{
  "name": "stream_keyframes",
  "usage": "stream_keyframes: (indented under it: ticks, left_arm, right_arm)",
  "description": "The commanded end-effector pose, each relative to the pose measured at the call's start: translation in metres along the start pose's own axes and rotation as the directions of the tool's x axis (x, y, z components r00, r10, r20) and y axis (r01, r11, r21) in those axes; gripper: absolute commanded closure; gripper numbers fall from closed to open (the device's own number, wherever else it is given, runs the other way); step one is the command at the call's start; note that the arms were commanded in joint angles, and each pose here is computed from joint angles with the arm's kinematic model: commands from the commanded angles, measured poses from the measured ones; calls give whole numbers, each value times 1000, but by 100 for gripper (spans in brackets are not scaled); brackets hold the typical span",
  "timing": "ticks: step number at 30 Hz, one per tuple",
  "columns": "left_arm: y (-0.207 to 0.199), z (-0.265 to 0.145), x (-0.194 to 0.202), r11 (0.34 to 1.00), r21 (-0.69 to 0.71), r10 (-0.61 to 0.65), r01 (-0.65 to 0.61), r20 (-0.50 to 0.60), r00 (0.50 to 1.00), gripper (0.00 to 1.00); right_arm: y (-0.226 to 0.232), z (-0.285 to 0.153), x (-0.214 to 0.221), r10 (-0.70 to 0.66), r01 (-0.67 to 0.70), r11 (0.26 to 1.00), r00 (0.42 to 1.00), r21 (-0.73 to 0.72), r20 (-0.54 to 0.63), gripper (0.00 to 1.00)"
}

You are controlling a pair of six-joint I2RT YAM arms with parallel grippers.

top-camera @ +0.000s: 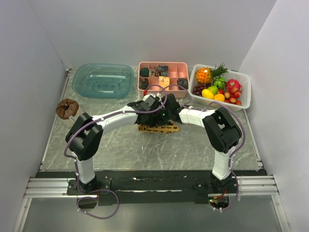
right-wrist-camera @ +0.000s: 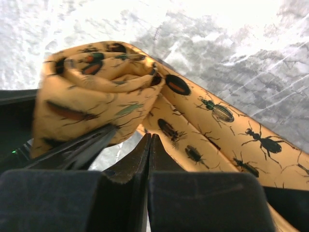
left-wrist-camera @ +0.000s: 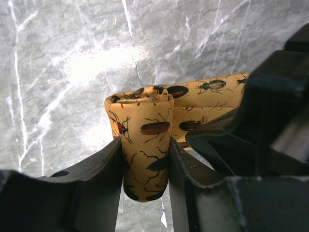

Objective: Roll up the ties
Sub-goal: Roll the tie at the center of the board.

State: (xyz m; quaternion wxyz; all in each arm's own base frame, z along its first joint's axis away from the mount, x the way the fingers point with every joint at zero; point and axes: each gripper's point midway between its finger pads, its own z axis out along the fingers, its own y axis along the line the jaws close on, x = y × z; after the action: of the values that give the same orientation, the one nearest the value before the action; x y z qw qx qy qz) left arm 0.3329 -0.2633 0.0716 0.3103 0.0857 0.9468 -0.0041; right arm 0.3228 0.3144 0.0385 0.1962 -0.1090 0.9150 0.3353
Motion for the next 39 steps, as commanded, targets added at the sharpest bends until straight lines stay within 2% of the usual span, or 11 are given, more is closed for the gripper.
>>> stream_keyframes:
  ticks: [1,17,23,33,39]
  left_arm:
    - [3,-4,-12,998,-66,-10,12,36,999,56]
    - [-21,-6,-15,997,-74,18,-12,72,997,42]
    - [-29,-16,-21,998,-62,2,5,120,993,25]
    - [-60,-28,-21,987,154,-74,52,139,988,21]
    - [-69,-29,-13,972,228,-83,51,132,988,22]
  right_arm:
    - [19,-16,-20,-28,32,998,997,-55,74,100]
    - [0,-27,-21,-10,10,1000,996,-2,87,100]
    - [-9,-36,-24,0,-1,1000,994,8,107,100]
    - [-16,-52,-34,9,-11,1000,988,11,156,100]
    - [-12,-56,-35,2,0,1000,985,-10,173,100]
